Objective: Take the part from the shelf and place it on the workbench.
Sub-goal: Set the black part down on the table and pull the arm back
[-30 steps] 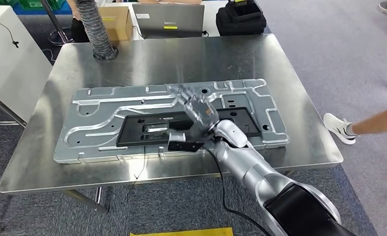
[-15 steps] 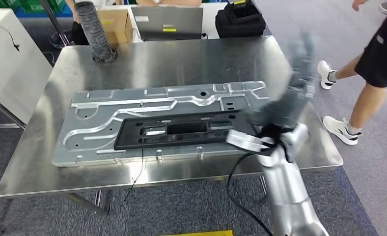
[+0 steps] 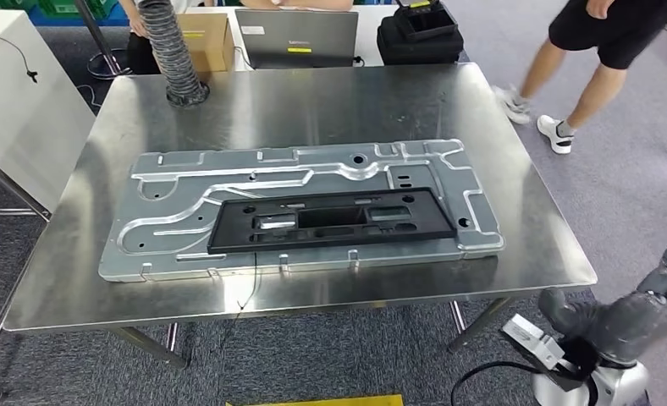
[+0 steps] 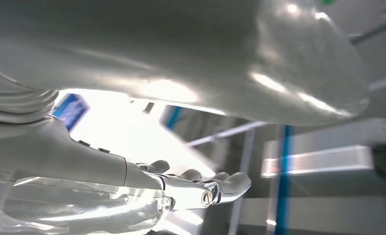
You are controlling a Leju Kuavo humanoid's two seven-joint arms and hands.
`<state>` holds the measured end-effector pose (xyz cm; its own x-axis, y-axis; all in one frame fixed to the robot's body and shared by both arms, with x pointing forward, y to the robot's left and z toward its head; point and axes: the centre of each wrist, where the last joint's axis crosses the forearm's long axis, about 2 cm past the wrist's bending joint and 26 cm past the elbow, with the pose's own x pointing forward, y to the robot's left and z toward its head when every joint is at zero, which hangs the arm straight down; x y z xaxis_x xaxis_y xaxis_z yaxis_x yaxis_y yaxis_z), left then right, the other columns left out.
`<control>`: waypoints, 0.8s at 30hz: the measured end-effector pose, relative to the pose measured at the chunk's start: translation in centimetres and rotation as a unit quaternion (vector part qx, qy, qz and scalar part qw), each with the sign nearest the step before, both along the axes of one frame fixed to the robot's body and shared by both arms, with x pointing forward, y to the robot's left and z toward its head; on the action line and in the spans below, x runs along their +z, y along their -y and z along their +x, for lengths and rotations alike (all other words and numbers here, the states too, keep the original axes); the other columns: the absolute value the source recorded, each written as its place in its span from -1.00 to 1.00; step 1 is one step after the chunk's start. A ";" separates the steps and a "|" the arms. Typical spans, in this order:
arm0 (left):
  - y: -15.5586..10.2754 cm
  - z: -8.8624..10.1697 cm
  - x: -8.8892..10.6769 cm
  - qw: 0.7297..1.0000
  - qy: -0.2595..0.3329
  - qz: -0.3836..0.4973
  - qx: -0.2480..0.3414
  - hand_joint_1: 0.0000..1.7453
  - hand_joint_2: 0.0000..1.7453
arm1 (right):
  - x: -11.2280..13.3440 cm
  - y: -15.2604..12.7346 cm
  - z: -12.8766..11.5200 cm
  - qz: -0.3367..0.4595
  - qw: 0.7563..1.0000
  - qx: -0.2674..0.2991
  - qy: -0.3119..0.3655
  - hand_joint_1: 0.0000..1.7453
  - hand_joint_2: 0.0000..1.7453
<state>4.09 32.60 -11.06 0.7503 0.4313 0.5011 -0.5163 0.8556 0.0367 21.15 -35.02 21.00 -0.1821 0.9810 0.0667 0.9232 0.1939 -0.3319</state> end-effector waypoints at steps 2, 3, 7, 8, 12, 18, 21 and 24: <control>0.1 0.0 0.0 1.000 0.001 -0.002 0.000 -1.00 -1.00 | -1.1 1.0 -1.3 0.011 0.999 -0.030 -0.021 -1.00 -1.00; 0.2 0.0 0.0 1.000 0.001 -0.002 0.000 -1.00 -1.00 | -1.6 1.5 -2.0 0.017 0.998 -0.045 -0.032 -1.00 -1.00; 0.3 -0.1 0.0 1.000 0.002 -0.004 0.000 -1.00 -1.00 | -3.9 3.3 -3.9 0.034 0.991 -0.105 -0.079 -1.00 -1.00; 0.4 -0.1 0.0 1.000 0.003 -0.005 0.000 -1.00 -1.00 | -4.6 3.9 -4.4 0.040 0.987 -0.122 -0.095 -1.00 -1.00; 0.5 -0.1 0.0 1.000 0.005 -0.006 -0.001 -1.00 -1.00 | -7.5 6.0 -6.2 0.054 0.971 -0.176 -0.155 -1.00 -1.00; 0.8 0.0 0.0 1.000 0.004 -0.010 -0.005 -1.00 -1.00 | -14.5 8.7 -10.0 0.087 0.914 -0.255 -0.304 -1.00 -1.00; 1.1 0.0 -0.1 1.000 0.003 -0.014 -0.008 -1.00 -1.00 | -18.3 9.4 -12.4 0.113 0.869 -0.279 -0.392 -1.00 -1.00; 1.1 -0.1 -0.1 1.000 -0.001 -0.016 -0.008 -1.00 -1.00 | -22.1 8.7 -14.1 0.137 0.811 -0.288 -0.491 -1.00 -1.00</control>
